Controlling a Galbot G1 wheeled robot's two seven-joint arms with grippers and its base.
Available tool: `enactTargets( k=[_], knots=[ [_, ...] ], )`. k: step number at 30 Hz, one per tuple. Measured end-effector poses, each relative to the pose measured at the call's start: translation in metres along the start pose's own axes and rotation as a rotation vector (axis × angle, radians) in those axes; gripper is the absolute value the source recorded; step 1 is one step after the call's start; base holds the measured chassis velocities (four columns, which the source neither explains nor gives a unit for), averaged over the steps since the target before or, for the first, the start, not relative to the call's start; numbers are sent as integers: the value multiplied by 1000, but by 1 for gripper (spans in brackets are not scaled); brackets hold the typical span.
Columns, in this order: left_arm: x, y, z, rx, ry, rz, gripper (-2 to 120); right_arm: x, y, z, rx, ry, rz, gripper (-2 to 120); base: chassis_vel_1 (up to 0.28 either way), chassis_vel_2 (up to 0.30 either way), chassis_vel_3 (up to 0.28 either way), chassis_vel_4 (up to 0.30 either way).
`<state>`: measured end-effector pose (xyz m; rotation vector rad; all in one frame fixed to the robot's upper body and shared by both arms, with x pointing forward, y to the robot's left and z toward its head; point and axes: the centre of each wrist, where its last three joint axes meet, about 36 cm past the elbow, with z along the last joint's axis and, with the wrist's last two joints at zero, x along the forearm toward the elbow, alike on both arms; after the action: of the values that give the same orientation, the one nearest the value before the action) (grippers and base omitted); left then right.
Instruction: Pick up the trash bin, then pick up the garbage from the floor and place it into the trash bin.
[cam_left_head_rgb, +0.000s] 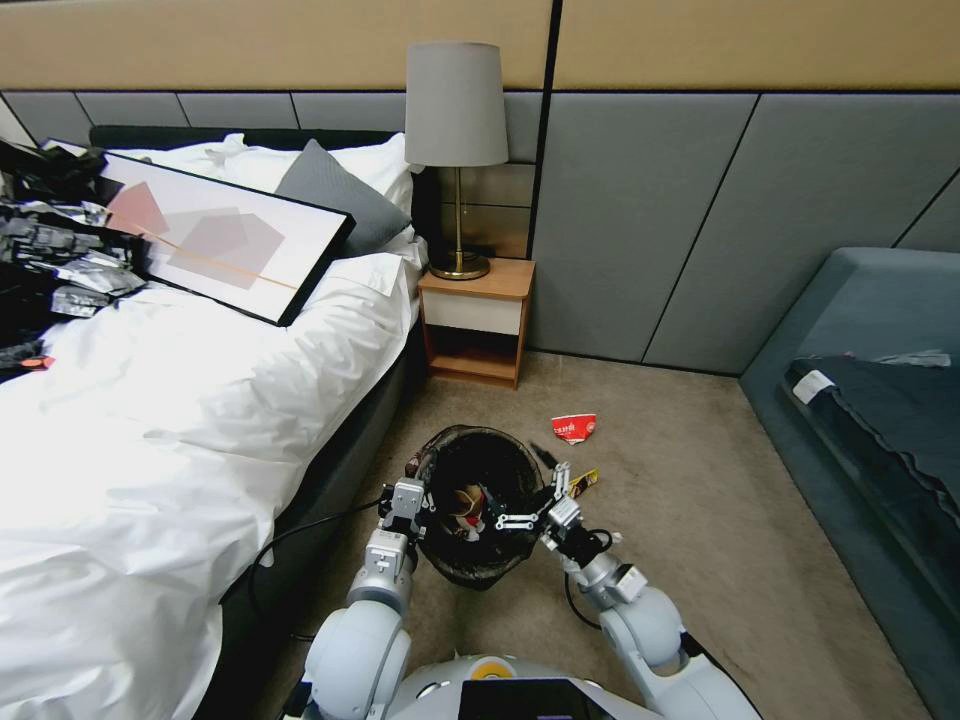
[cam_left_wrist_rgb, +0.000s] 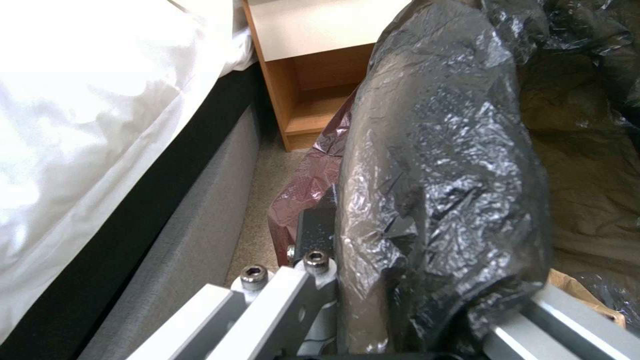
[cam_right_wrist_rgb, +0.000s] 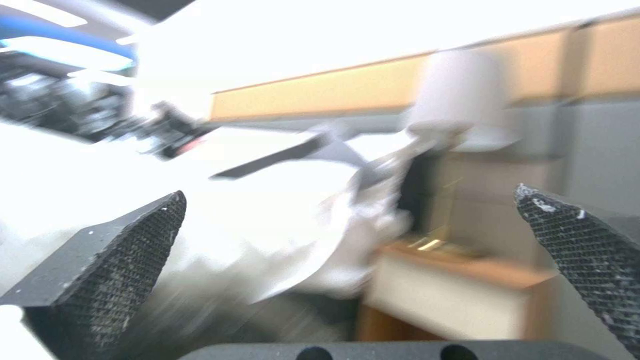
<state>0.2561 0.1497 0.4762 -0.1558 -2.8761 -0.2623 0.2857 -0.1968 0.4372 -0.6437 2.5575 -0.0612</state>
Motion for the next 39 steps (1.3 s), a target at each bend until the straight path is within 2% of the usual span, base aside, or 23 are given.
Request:
enactTargets(
  k=[1, 4, 5, 7, 15, 25, 39],
  knots=[
    [0, 0, 0, 0, 0, 0, 1, 0, 0, 0, 0, 0, 0, 114, 0, 0, 0, 0],
    [-1, 1, 0, 4, 2, -8, 1, 4, 3, -15, 13, 13, 172, 114, 0, 0, 0, 0],
    [-1, 1, 0, 4, 2, -8, 1, 4, 3, -15, 13, 13, 172, 114, 0, 0, 0, 0],
    [-1, 2, 0, 8, 3, -9, 1, 14, 6, -16, 8, 32, 251, 111, 0, 0, 0, 0],
    [-1, 3, 0, 18, 0, -18, 1, 36, 14, -11, 1, 36, 379, 100, 0, 0, 0, 0],
    [-1, 4, -2, 23, -6, -21, 1, 55, 5, 10, 73, 36, 436, 100, 0, 0, 0, 0],
    [-1, 3, -3, 24, -6, -20, 1, 51, -2, 23, 42, 55, 460, 100, 0, 0, 0, 0]
  ],
)
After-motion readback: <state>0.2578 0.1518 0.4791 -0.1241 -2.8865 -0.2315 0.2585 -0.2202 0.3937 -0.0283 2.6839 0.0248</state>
